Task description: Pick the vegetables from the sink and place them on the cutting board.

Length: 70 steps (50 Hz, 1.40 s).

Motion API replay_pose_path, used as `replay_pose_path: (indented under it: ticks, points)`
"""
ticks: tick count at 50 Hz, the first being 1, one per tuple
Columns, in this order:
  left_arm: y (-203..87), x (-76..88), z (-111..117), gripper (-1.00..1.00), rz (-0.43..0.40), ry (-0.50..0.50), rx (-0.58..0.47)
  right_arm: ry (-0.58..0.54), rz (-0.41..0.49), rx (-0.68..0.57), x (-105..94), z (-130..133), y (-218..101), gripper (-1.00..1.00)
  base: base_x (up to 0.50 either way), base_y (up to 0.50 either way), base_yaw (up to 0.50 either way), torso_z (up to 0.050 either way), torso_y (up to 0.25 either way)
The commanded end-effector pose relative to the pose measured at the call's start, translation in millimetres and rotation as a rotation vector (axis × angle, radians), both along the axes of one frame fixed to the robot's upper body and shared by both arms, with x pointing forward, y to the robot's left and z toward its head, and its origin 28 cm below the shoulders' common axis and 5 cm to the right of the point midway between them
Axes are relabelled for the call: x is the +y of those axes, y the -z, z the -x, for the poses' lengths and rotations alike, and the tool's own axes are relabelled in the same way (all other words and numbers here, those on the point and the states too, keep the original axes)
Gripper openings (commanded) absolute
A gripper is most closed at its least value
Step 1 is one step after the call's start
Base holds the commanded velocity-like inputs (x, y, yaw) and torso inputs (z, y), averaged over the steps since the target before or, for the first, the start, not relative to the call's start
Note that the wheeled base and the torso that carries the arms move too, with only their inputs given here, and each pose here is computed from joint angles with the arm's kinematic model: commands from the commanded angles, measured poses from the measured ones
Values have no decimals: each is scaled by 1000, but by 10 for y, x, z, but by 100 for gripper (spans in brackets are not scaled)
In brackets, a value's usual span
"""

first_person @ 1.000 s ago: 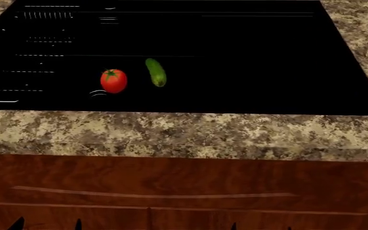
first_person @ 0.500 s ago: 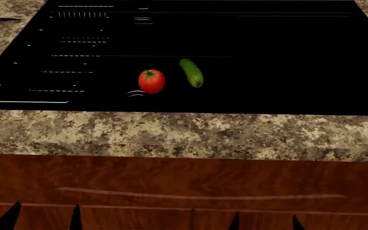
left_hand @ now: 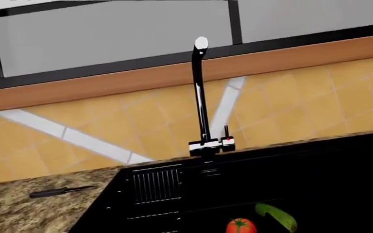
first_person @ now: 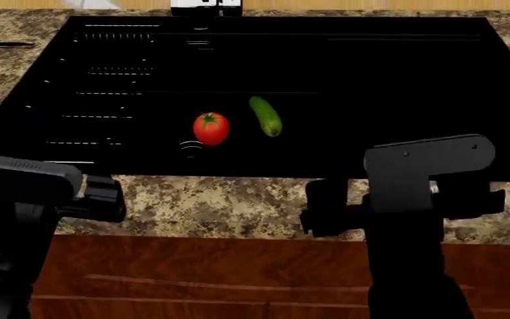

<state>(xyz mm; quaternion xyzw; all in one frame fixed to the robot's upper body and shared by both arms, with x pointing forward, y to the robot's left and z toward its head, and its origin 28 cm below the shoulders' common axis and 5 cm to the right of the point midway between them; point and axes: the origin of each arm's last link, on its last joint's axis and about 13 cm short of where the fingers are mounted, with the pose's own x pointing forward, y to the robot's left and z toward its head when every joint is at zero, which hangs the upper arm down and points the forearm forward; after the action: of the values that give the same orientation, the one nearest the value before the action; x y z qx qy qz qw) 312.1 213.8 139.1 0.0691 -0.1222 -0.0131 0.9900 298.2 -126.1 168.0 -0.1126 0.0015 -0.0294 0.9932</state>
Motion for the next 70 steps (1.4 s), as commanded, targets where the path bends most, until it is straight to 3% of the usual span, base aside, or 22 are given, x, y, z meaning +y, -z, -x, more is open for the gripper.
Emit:
replay_pose_path:
  ticks: [1,3,6,8,23,61,66,70]
  points:
    - [-103,41,-590,100,-8,-66,128,32,55,100,-20,-578,-135,100,0,0,0,50,0]
    - [-99,49,-658,100,-17,-88,137,72,95,151,-5,-682,-27,100,0,0,0,50,0]
    - [-106,39,-674,100,-26,-91,139,61,88,156,10,-724,6,100,0,0,0,50,0]
    - [-87,38,-714,100,-44,-101,145,48,135,161,19,-739,17,100,379,0,0,50,0]
    - [-73,88,-727,100,-118,-111,134,43,148,167,-7,-709,57,100,500,0,0,50,0]
    - [-6,199,-737,100,-127,-138,148,45,134,155,-68,-684,55,100,500,0,0,50,0]
    - [-44,245,-733,100,-108,-119,160,19,169,169,-79,-665,40,100,500,0,0,37,0]
    - [-75,303,-760,100,-183,-120,169,-9,206,193,-120,-668,-19,100,500,0,0,0,0]
